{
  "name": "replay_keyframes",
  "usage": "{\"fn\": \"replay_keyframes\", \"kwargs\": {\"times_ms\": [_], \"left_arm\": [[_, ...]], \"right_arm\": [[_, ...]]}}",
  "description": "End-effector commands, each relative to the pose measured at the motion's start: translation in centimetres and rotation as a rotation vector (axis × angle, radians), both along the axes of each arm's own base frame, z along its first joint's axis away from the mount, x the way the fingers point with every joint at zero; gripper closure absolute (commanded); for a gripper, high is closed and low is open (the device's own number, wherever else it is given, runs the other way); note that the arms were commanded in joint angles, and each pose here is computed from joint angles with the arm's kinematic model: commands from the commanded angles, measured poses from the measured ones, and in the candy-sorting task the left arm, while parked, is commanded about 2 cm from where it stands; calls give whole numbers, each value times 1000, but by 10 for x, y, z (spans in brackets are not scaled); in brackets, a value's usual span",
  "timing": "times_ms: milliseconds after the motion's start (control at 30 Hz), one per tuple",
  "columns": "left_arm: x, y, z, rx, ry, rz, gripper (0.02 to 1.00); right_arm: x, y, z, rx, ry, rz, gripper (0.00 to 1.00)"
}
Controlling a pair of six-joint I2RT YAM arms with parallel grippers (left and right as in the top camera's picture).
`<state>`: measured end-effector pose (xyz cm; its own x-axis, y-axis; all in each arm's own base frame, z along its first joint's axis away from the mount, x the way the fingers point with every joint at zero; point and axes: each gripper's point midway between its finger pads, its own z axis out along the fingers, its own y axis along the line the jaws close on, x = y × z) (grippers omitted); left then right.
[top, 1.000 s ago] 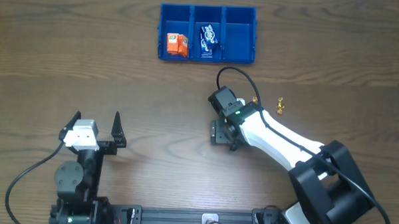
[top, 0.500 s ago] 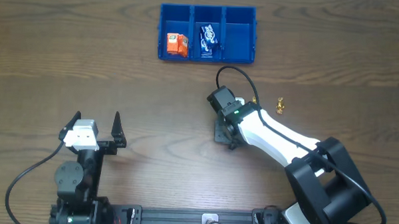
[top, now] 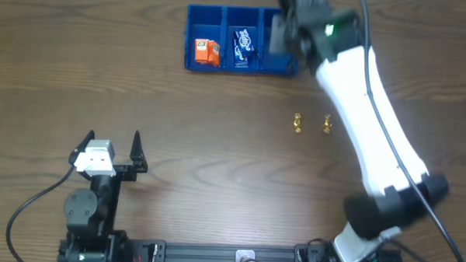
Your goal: Sort Candies Into Trays
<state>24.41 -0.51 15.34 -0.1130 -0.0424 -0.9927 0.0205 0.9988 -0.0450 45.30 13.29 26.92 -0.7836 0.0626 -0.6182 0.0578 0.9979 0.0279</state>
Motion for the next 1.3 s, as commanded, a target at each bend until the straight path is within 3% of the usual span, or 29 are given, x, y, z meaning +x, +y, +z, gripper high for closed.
{"fn": "replay_keyframes", "kwargs": {"times_ms": [33, 133, 267, 300, 333, 400, 533, 600, 667, 800, 933, 1100, 1300], "left_arm": [[0, 0, -17, 2, 45, -5, 23], [0, 0, -17, 2, 45, -5, 20], [0, 0, -17, 2, 45, -5, 20], [0, 0, -17, 2, 45, -5, 20], [0, 0, -17, 2, 45, -4, 18], [0, 0, -17, 2, 45, -5, 20], [0, 0, -17, 2, 45, -5, 20], [0, 0, -17, 2, 45, -5, 20], [0, 0, -17, 2, 45, -5, 20], [0, 0, -17, 2, 45, -5, 23], [0, 0, -17, 2, 45, -4, 23], [0, 0, -17, 2, 45, -5, 23], [0, 0, -17, 2, 45, -4, 20]], "right_arm": [[49, -2, -78, -43, 118, 38, 803], [69, 2, -116, 1, 151, 45, 779], [79, 3, -131, 4, 150, 44, 700], [79, 4, -131, 5, 147, 44, 647], [81, 4, -131, 6, 142, 44, 505], [82, 3, -130, 7, 136, 44, 382], [65, -3, -105, -22, 138, 62, 373], [31, -17, -77, -55, 112, 46, 367], [2, -26, -74, -53, 103, 45, 369], [-74, -41, -134, -28, 225, 41, 371], [-109, -40, -209, 20, 336, 40, 373], [-123, -43, -248, 19, 388, 31, 373], [-113, -49, -271, 21, 400, 3, 373]]}}
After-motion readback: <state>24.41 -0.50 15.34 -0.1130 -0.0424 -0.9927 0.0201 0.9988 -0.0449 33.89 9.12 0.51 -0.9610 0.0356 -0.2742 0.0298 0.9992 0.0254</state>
